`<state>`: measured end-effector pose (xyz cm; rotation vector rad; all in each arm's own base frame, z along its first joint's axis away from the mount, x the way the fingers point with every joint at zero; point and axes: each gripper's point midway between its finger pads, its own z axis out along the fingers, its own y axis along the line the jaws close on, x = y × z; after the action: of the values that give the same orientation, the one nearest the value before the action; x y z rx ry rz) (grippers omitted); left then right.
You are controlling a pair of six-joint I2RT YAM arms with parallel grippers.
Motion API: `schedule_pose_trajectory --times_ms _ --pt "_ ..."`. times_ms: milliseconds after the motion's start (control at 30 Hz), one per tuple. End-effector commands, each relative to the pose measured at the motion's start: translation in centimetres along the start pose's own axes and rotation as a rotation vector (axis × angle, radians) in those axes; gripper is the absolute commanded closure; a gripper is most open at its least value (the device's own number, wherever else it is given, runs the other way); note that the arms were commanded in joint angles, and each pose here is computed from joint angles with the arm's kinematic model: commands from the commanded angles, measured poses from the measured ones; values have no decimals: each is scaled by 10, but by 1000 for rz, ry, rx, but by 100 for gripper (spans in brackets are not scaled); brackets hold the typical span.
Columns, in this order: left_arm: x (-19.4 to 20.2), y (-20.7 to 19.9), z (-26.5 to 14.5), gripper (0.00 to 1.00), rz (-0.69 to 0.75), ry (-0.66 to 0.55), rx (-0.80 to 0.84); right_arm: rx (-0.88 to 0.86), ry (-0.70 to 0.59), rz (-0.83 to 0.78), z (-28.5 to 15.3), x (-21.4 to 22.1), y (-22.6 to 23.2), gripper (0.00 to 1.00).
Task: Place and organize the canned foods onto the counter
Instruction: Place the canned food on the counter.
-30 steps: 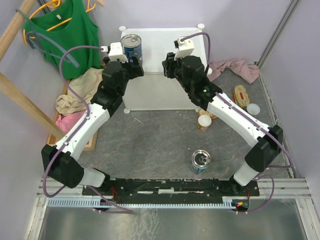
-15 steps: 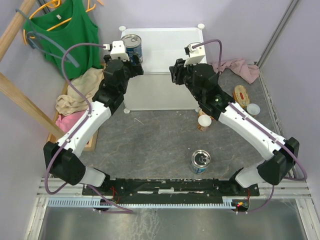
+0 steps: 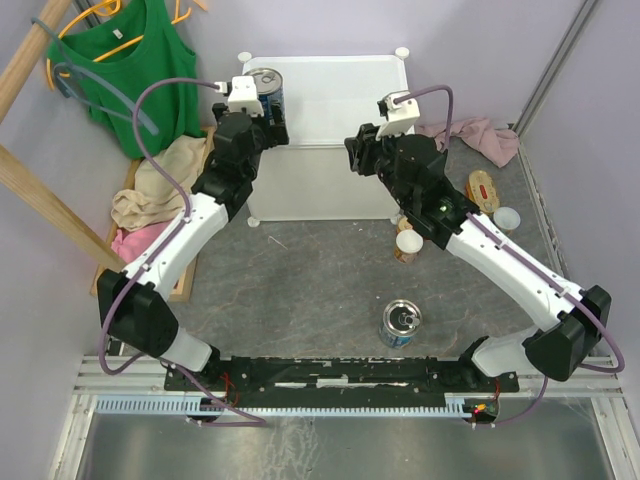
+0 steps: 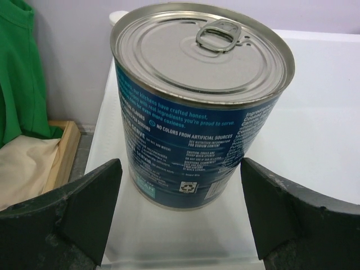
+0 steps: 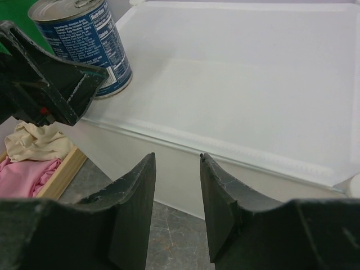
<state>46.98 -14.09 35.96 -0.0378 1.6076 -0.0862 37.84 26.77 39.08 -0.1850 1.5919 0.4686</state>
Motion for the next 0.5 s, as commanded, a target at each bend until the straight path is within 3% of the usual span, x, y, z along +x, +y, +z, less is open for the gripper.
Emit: schedule_pose_trajectory --times_ms 0,467 --pt "-39 3 9 8 16 -106 -7 -18 -52 3 -12 -20 2 54" --pt "-37 12 37 8 26 -97 -9 -16 -47 -4 -12 -17 1 54"
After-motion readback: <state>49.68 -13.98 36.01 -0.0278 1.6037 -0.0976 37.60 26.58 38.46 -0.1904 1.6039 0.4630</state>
